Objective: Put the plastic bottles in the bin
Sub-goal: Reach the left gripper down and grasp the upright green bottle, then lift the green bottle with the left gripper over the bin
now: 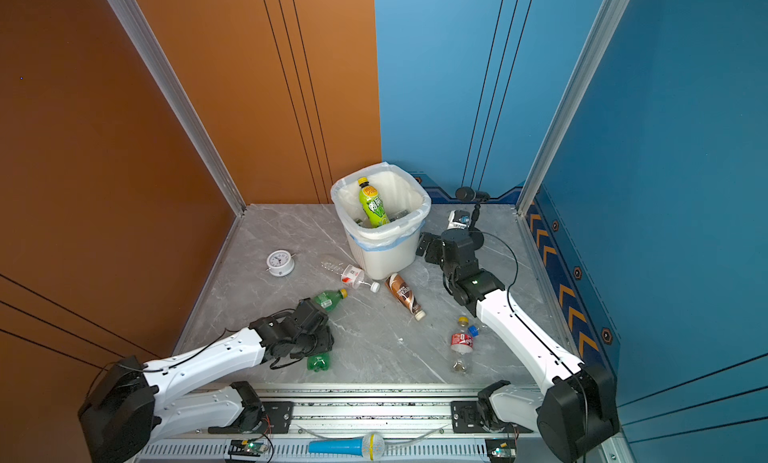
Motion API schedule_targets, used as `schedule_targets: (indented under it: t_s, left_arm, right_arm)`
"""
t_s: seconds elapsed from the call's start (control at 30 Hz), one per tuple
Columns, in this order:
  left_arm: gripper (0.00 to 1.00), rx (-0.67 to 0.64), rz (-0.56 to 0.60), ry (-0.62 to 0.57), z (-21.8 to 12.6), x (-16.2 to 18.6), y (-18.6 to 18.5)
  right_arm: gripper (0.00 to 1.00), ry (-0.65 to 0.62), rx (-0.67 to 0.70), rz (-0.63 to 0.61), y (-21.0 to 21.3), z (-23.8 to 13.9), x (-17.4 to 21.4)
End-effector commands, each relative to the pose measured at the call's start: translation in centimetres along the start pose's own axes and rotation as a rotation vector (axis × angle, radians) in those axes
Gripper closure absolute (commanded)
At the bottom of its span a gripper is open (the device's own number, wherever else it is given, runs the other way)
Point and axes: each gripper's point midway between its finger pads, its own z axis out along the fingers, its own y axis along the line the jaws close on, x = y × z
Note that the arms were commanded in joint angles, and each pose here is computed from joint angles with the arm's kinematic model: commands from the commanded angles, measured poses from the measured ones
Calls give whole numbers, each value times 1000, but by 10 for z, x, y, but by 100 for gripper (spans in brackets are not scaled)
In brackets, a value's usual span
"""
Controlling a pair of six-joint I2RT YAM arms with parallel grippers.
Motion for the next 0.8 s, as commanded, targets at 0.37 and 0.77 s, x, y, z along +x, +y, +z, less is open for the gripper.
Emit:
schedule_targets:
  t_s: [0.37,0.77]
  left_arm:
    - [50,234,166,-492,-129,-131,-77]
    - [50,386,326,-787,-225,-245,-158]
  right_arm:
    - [0,-16,-34,44,0,-4,-2]
    - [0,-45,9,35,-14,-23,-9]
